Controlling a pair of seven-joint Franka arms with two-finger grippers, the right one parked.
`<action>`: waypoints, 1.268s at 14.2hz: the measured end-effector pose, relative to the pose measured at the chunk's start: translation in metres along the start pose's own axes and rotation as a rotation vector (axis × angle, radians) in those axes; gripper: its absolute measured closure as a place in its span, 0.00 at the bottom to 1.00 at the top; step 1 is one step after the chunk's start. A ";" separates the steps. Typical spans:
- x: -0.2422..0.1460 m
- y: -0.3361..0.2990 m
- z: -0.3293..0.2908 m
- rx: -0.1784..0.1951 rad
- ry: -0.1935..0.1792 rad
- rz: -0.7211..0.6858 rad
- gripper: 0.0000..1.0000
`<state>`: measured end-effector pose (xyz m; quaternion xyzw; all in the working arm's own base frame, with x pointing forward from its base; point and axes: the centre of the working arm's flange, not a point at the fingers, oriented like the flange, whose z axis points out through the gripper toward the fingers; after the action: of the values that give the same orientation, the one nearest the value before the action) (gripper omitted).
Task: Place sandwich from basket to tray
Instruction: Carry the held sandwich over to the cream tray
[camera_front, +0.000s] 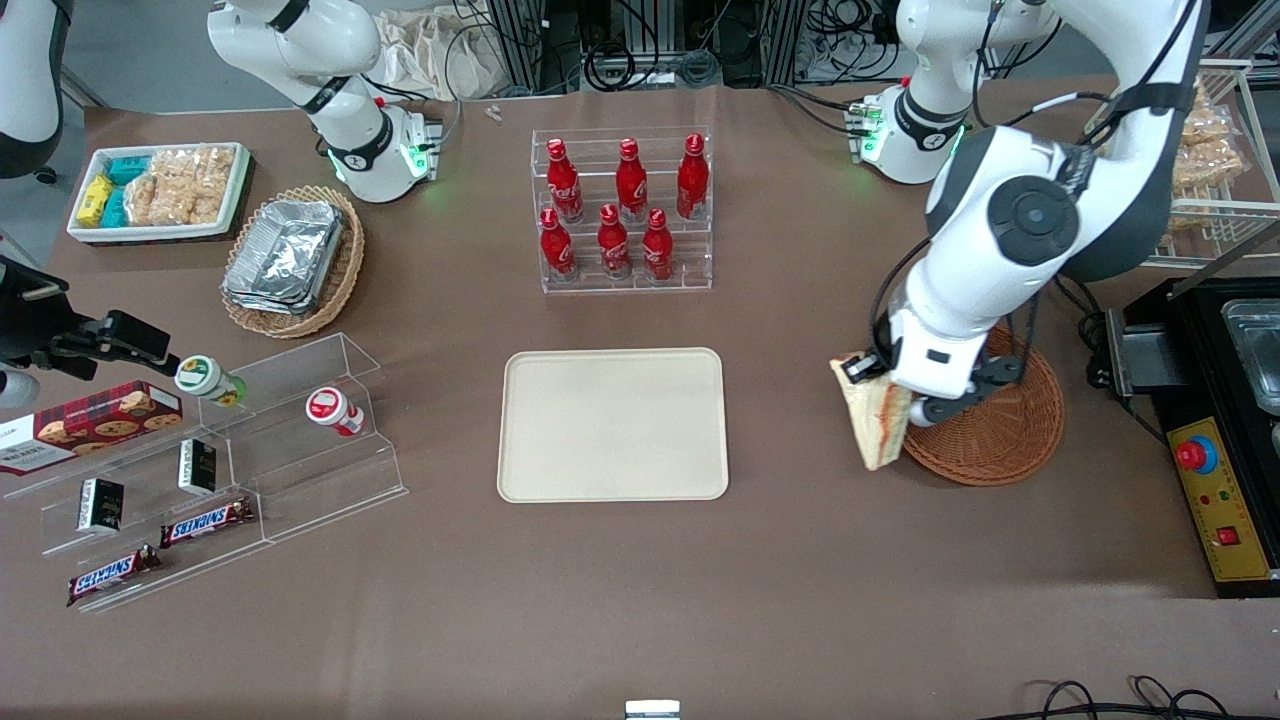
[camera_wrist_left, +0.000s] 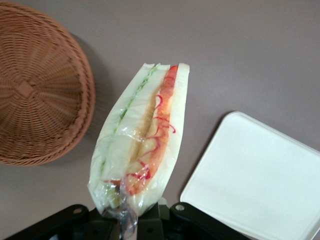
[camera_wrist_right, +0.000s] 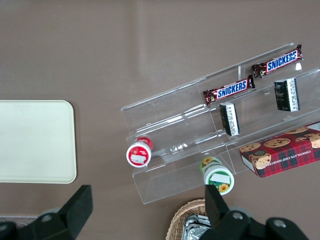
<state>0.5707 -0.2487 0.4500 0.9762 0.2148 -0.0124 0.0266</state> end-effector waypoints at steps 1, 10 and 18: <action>-0.006 0.012 0.007 0.010 0.004 0.038 0.90; -0.061 0.097 0.064 0.040 -0.023 0.206 0.90; -0.078 0.139 0.144 0.064 -0.005 0.250 0.90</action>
<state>0.5565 -0.4150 0.3151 0.9957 0.0910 -0.0183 -0.0026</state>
